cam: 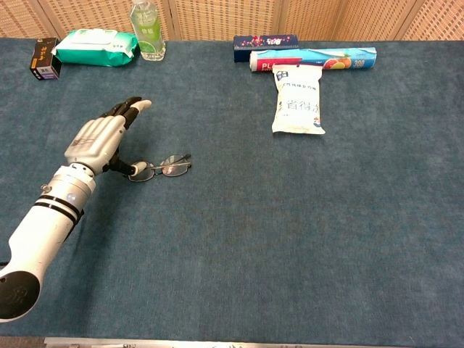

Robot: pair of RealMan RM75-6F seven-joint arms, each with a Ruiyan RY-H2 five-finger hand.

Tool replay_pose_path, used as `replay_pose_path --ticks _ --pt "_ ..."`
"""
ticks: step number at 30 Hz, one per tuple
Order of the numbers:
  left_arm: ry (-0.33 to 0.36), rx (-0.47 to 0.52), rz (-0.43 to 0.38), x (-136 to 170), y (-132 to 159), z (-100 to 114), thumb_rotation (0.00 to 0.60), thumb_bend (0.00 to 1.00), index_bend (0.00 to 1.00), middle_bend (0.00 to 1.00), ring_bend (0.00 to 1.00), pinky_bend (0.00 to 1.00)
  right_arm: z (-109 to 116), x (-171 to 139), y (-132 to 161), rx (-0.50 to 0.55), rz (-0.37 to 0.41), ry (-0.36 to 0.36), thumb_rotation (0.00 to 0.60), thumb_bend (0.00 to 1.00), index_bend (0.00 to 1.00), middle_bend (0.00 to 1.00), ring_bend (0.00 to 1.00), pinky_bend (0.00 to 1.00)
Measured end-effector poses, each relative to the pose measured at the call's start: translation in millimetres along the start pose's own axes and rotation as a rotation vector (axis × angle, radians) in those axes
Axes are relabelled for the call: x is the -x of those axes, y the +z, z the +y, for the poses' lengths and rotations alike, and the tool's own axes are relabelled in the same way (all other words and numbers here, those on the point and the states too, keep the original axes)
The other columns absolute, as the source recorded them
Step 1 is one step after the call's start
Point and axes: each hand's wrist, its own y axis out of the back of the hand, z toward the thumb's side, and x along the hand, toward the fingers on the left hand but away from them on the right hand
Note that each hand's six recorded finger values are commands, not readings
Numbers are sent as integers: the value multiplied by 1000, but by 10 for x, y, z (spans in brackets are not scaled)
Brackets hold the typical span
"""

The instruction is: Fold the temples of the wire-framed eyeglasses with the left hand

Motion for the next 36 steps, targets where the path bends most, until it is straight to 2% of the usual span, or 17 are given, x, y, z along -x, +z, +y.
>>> replay_pose_path --ticks 7,16,26,36 --pt "25 -1 -12 31 4 104 600 164 0 0 0 101 -16 6 -4 0 -1 5 600 470 471 373 231 414" --pt "117 -45 -48 195 -28 584 600 164 0 0 0 101 -104 16 5 -9 -1 30 600 470 471 373 231 414" --pt "241 -201 -47 506 -326 1226 600 163 0 0 0 101 -216 18 -4 -37 -6 58 600 470 471 374 231 414" --pt "383 -390 -36 799 -691 1639 600 164 11 0 0 101 -316 43 -37 -83 -19 70 600 470 471 383 231 414"
